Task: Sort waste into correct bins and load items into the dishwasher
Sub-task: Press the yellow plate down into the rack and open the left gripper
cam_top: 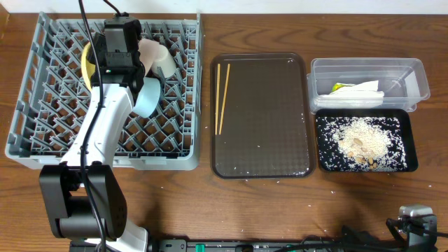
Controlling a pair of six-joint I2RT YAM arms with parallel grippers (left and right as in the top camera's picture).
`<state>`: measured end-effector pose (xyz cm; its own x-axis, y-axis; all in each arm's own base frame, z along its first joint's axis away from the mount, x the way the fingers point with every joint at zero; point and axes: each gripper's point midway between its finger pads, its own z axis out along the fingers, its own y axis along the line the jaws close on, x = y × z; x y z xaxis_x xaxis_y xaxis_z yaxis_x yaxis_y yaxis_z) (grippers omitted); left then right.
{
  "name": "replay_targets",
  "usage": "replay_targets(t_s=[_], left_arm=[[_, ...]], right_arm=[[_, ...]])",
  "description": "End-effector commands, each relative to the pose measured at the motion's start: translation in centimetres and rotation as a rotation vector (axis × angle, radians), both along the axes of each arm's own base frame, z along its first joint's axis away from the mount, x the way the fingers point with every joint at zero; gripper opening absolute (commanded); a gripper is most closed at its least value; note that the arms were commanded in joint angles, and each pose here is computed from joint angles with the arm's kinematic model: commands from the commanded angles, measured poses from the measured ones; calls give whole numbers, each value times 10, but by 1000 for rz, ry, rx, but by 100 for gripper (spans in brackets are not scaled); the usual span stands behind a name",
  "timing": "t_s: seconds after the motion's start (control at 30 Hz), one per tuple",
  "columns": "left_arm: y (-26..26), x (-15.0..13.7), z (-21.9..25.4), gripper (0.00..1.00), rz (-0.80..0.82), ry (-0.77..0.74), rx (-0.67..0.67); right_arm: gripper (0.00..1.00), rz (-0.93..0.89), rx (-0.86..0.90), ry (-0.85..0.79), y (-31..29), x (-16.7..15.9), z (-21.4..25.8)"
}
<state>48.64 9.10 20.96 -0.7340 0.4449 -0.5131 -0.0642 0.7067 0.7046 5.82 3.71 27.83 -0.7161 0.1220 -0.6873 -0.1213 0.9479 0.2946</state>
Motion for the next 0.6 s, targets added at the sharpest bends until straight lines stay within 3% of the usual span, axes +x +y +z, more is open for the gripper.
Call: replay_targets(t_s=[0.0,0.13,0.37,0.57], left_arm=[[-2,1,0,57,4,-5,-15],[-6,-2,15,63,25,-67,-55],[-16,-35,97,72,54,-313,-197],[-61,-87,125,72,-214,-257,-425]], right_arm=[[99,-23,2,3,-2,1,0],[99,-23,2,3,-2,1,0],[99,-23,2,3,-2,1,0],[99,-23,2,3,-2,1,0]])
